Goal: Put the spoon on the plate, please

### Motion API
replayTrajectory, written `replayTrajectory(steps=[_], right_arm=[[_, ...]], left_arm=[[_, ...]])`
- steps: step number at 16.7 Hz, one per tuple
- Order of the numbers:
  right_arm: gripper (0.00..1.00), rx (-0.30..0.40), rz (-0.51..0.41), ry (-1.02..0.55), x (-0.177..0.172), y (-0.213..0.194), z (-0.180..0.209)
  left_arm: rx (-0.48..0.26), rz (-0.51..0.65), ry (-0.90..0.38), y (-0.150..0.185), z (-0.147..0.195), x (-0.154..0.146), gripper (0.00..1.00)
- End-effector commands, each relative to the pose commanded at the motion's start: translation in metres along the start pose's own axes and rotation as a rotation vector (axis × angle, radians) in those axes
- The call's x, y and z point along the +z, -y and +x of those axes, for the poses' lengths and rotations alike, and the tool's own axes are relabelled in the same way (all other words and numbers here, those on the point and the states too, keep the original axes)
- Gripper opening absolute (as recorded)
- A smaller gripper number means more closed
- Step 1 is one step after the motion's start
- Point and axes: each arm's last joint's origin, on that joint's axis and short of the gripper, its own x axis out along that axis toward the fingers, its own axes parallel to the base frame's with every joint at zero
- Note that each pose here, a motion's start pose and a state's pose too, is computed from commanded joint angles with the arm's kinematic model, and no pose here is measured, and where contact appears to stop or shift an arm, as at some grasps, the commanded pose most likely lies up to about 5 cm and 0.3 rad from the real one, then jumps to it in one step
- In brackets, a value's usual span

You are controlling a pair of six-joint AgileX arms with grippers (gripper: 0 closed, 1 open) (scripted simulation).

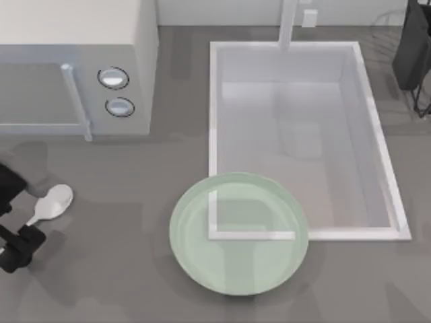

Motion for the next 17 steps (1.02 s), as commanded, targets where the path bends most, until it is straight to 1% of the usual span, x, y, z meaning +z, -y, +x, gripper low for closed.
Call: replayTrajectory(steps=[12, 13, 17], right_arm=[[1.0, 0.0, 0.0, 0.0, 0.0, 0.0, 0.0], [1.0, 0.0, 0.0, 0.0, 0.0, 0.0, 0.0], [1.0, 0.0, 0.0, 0.0, 0.0, 0.0, 0.0]], left_arm=[[0.0, 0.0, 0.0, 0.0, 0.0, 0.0, 0.02], [0.0, 0.0, 0.0, 0.0, 0.0, 0.0, 0.0], [0.0, 0.0, 0.0, 0.0, 0.0, 0.0, 0.0]])
